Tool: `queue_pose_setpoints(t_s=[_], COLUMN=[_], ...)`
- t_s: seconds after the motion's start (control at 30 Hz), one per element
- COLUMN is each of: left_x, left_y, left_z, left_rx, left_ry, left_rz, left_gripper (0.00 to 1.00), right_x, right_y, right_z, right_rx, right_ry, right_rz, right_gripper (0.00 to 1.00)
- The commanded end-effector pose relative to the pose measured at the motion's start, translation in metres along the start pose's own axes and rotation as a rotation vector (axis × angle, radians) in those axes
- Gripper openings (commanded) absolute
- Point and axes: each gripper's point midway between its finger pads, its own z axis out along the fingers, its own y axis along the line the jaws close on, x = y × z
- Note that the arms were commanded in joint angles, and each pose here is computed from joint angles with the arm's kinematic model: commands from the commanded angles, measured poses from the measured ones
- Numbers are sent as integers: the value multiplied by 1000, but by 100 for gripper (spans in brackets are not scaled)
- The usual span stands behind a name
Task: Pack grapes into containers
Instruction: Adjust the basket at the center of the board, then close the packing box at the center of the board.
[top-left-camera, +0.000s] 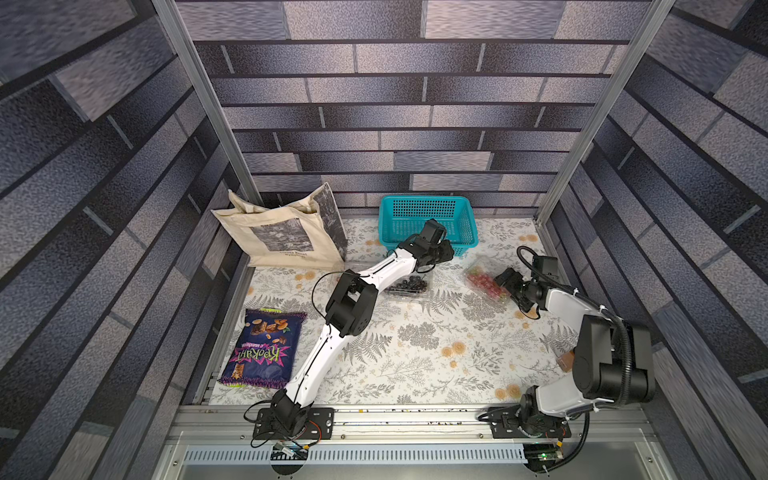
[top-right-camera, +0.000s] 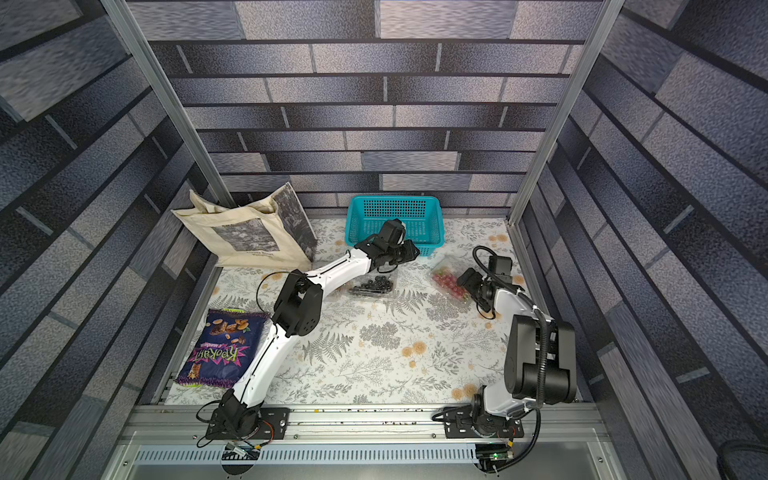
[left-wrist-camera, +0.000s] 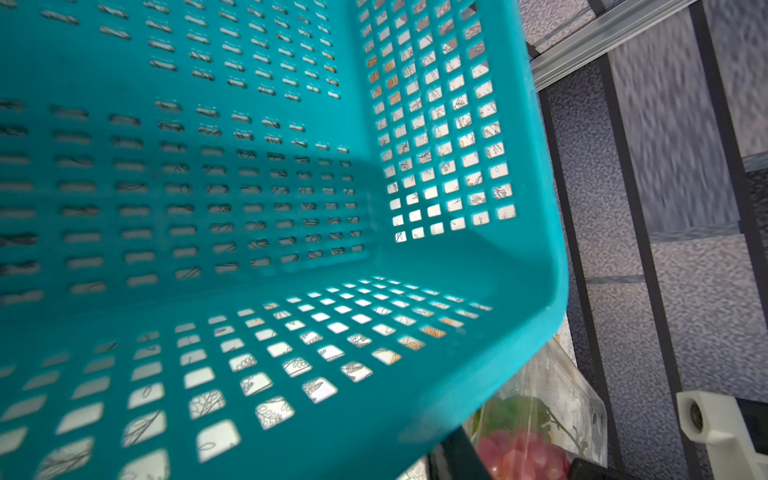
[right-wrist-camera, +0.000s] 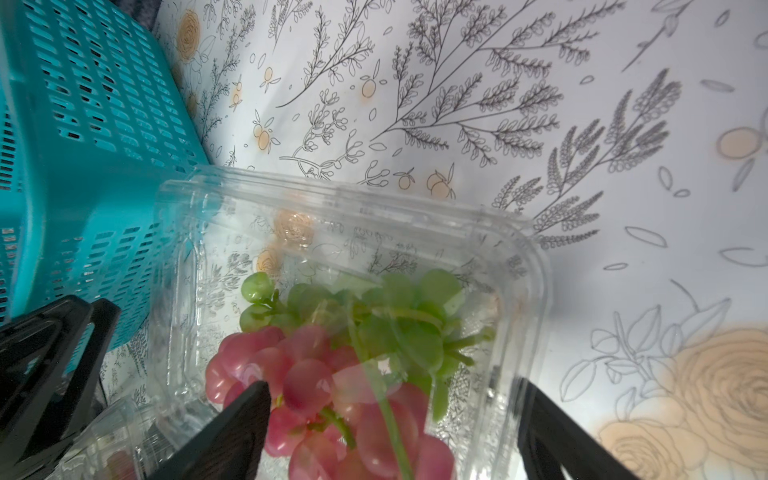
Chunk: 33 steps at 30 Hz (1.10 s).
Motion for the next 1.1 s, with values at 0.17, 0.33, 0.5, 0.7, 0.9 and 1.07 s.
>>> queue_pose_setpoints(t_s=[0.17, 0.33, 0.5, 0.7, 0.9, 1.07], left_x=[21, 47, 61, 58, 57, 64], left_y=[-36, -35, -37, -33, -19, -26], left_z=[-28, -39, -33, -24, -14, -11], left_rx=[66, 77, 98, 87, 52, 38], left_ry=[-47, -50, -32, -29, 5, 28], left_rz=[89, 69, 67, 35, -38, -41], left_gripper=[37, 37, 37, 37, 38, 39], right_x=[13, 14, 15, 15, 15, 16], right_y=[-16, -16, -16, -16, -17, -18], right_z=[0, 2, 2, 1, 0, 3], right_rx=[47, 45, 44, 45, 47, 45], right_ry=[36, 39, 41, 37, 36, 42], right_rz=[1, 1, 1, 0, -2, 1], right_gripper=[92, 92, 92, 92, 92, 92])
